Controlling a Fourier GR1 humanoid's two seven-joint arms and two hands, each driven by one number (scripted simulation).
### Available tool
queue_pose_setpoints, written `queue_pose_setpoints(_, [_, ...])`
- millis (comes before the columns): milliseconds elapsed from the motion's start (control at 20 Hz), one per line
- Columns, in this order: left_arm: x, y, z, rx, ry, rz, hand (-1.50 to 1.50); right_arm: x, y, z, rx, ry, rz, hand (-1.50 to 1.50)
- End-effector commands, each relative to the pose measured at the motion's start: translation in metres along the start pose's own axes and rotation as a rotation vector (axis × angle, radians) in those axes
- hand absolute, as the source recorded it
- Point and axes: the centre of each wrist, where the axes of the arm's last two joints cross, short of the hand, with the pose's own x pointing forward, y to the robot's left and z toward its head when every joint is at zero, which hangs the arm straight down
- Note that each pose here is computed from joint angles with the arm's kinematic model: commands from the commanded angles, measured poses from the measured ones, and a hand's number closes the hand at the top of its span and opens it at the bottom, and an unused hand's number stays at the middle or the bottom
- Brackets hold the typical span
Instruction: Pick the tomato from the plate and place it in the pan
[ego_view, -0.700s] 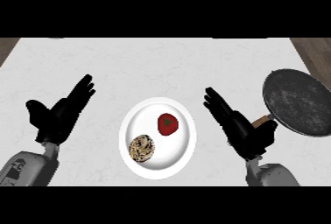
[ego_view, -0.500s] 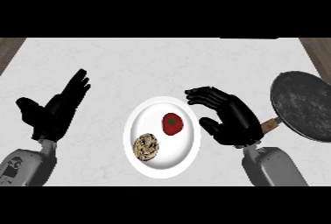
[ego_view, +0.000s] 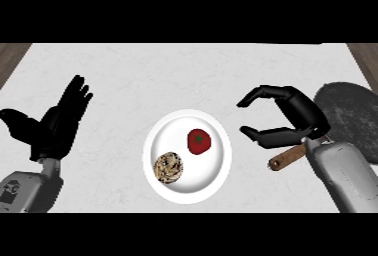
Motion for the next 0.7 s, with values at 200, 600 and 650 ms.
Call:
queue_pose_setpoints(200, [-0.009, -0.002, -0.001, 0.027, 0.010, 0.011, 0.00, 0.002, -0.072, -0.002, 0.157, -0.052, 0.306, -1.50])
queue_pose_setpoints(600, [-0.002, -0.008, 0.013, 0.015, -0.002, 0.005, 0.00, 0.050, -0.028, -0.084, 0.354, -0.019, 0.539, -1.50])
queue_pose_setpoints(650, [-0.001, -0.004, 0.003, 0.031, 0.000, 0.018, 0.00, 0.053, -0.033, -0.088, 0.382, 0.017, 0.596, -1.50])
